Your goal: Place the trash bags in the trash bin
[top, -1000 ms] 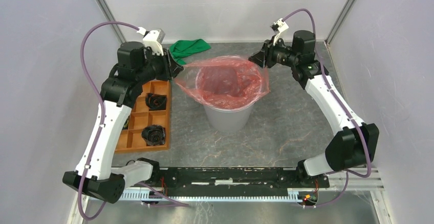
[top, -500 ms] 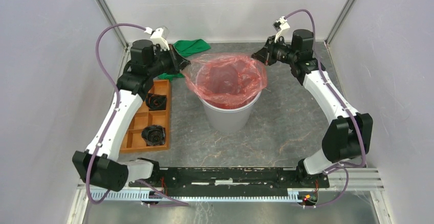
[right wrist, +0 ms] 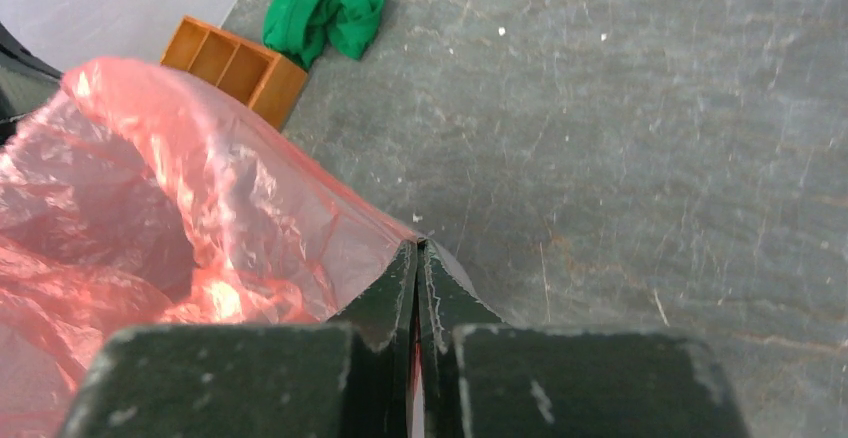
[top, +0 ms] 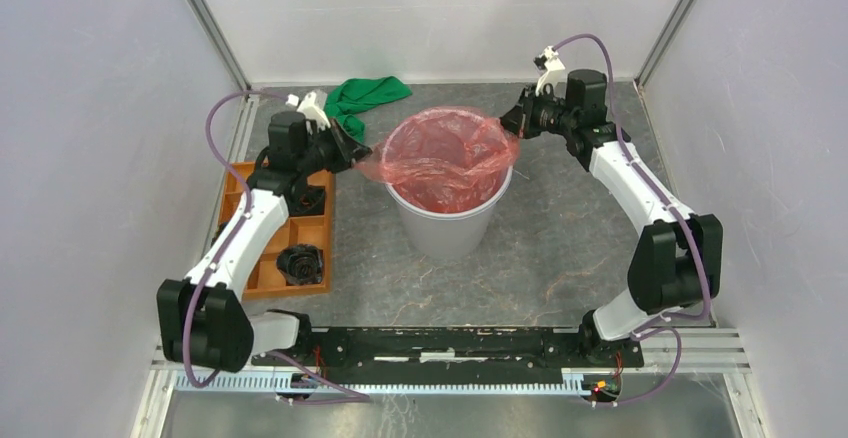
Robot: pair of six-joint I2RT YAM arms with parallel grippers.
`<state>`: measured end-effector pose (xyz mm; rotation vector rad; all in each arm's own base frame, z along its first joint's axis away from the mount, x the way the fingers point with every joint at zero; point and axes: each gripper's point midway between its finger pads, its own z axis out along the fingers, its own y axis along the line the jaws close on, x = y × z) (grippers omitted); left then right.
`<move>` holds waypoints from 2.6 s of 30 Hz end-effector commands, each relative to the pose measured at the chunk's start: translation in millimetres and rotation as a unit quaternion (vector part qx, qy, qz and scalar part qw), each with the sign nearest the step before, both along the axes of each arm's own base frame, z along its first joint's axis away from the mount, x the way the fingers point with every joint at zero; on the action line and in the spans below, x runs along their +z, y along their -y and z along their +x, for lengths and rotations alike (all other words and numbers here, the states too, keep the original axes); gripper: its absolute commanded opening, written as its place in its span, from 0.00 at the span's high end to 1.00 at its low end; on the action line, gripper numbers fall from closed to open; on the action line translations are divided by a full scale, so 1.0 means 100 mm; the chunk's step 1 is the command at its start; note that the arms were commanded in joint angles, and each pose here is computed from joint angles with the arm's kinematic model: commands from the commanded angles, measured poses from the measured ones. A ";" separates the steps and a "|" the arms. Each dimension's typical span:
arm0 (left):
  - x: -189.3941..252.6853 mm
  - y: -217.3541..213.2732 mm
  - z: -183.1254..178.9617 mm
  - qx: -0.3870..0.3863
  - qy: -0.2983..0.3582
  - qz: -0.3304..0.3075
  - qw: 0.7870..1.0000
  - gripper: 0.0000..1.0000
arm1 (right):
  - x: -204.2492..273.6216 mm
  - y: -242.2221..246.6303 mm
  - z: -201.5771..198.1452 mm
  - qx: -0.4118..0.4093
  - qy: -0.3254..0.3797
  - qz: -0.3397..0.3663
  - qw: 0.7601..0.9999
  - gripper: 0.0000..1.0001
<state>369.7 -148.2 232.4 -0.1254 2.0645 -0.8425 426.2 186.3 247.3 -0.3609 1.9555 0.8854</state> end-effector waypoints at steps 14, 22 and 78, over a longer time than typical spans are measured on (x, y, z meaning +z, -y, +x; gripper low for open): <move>0.16 0.31 -0.99 -0.083 -0.007 -0.177 0.981 0.81 | 0.34 0.43 -0.47 -0.088 0.031 -0.064 0.994 0.75; 0.14 0.23 -1.19 -0.070 -0.004 -0.158 0.985 0.84 | 0.62 0.87 -0.76 -0.191 0.042 -0.109 0.975 0.35; 0.46 0.23 -1.29 -0.067 -0.008 -0.175 0.982 0.98 | 0.39 -0.15 -2.28 0.062 0.039 -0.069 0.995 1.00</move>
